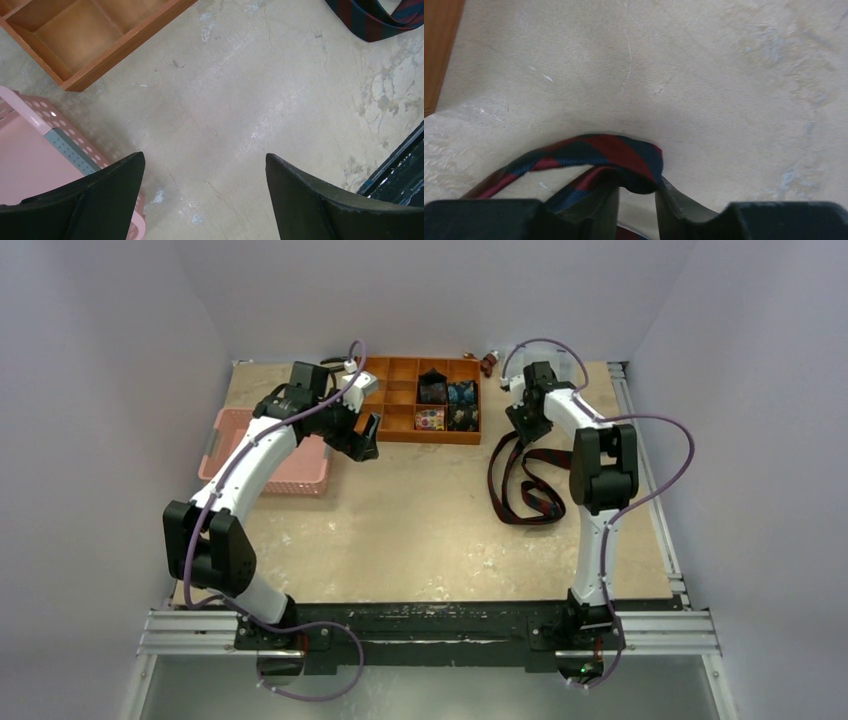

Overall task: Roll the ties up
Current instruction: Place the tie at the center of the board, then flatten out the tie at the center of the board.

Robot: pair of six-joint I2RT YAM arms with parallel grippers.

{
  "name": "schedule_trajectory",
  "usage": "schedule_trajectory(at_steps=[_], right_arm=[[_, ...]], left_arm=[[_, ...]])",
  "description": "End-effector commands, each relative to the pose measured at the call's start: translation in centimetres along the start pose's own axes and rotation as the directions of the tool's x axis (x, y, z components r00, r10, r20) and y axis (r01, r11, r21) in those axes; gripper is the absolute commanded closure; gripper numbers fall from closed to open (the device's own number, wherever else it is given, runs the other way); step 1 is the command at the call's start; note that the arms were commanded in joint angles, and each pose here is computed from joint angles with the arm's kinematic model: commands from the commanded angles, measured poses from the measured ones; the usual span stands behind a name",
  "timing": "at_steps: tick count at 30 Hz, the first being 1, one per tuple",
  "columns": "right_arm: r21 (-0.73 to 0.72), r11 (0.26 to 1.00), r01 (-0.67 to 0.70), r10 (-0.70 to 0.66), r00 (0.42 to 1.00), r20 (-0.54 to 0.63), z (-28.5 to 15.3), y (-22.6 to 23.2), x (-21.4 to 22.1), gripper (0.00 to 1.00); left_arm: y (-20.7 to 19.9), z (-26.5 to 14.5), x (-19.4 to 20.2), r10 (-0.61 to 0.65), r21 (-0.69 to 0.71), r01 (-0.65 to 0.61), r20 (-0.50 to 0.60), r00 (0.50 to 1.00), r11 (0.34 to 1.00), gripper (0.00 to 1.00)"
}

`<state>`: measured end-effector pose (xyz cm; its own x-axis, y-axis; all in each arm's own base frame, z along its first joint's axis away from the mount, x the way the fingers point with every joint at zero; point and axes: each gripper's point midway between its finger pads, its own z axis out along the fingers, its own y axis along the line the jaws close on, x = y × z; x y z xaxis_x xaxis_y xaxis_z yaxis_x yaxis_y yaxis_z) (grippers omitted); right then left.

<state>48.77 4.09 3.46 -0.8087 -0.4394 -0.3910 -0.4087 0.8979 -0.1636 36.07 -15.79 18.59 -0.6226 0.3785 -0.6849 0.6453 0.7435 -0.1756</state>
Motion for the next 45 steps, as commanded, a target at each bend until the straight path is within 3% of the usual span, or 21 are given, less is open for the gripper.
schedule_trajectory(at_steps=[1,4,5,12,17,23,30,31,32,34,37,39,41,42,45], right_arm=[[0.002,1.000,0.025,-0.025,0.999,0.039,-0.2,-1.0,-2.0,0.76],[-0.028,0.999,0.040,-0.038,0.997,0.072,-1.1,-0.7,-2.9,0.99],[-0.037,0.998,0.046,-0.043,0.995,0.089,-1.7,-0.6,-3.3,1.00],[-0.120,0.984,0.130,-0.087,0.947,0.311,-9.3,1.4,-6.0,1.00],[-0.243,0.945,0.219,-0.070,0.862,0.502,-16.2,6.3,-7.4,1.00],[-0.330,0.830,0.450,-0.166,0.764,0.624,-21.8,18.2,-8.4,1.00],[-0.312,0.685,0.658,-0.317,0.655,0.685,-22.4,31.2,-8.3,1.00],[-0.313,0.652,0.691,-0.344,0.637,0.690,-22.7,32.6,-7.9,0.96],[-0.315,0.628,0.711,-0.364,0.627,0.689,-23.2,33.1,-7.5,0.82],[-0.330,0.628,0.705,-0.362,0.640,0.678,-23.9,32.8,-6.9,0.61],[-0.323,0.699,0.639,-0.351,0.699,0.624,-23.9,27.7,-6.1,0.40],[-0.293,0.762,0.578,-0.339,0.741,0.580,-22.9,23.1,-5.6,0.38],[-0.217,0.780,0.588,-0.432,0.755,0.494,-20.9,19.2,-4.1,0.40],[-0.190,0.762,0.619,-0.496,0.746,0.443,-19.5,18.0,-3.0,0.41],[-0.199,0.715,0.670,-0.602,0.735,0.310,-16.6,15.8,0.0,0.43]], left_arm=[[0.0,-2.5,-1.9,0.008,-0.049,-0.005,0.066,0.998,0.999,0.10],[0.2,-2.8,-1.9,0.008,-0.063,-0.004,0.066,0.998,0.998,0.10],[0.3,-2.9,-1.9,0.009,-0.068,-0.004,0.067,0.998,0.998,0.10],[0.7,-4.1,-1.3,0.028,-0.109,-0.021,0.061,0.998,0.994,0.09],[1.6,-5.9,-1.1,-0.007,-0.157,0.020,0.081,0.997,0.987,0.06],[3.4,-9.0,-1.3,-0.111,-0.190,0.145,0.176,0.978,0.971,0.00],[5.8,-11.4,-1.0,-0.197,-0.206,0.259,0.276,0.941,0.944,0.00],[6.0,-11.7,-0.8,-0.201,-0.205,0.267,0.292,0.935,0.942,0.00],[6.1,-11.7,-0.7,-0.199,-0.201,0.268,0.308,0.931,0.942,0.00],[6.0,-11.7,-0.3,-0.178,-0.199,0.249,0.319,0.931,0.948,0.00],[5.0,-11.1,0.4,-0.101,-0.160,0.156,0.306,0.947,0.975,0.00],[3.6,-10.5,0.7,-0.030,-0.103,0.065,0.307,0.951,0.993,0.00],[2.0,-9.3,1.4,0.066,-0.060,-0.052,0.275,0.959,0.997,0.00],[0.8,-8.4,2.2,0.137,-0.036,-0.133,0.241,0.961,0.991,0.00],[-3.2,-5.6,5.0,0.415,0.053,-0.426,0.148,0.898,0.903,0.00]])
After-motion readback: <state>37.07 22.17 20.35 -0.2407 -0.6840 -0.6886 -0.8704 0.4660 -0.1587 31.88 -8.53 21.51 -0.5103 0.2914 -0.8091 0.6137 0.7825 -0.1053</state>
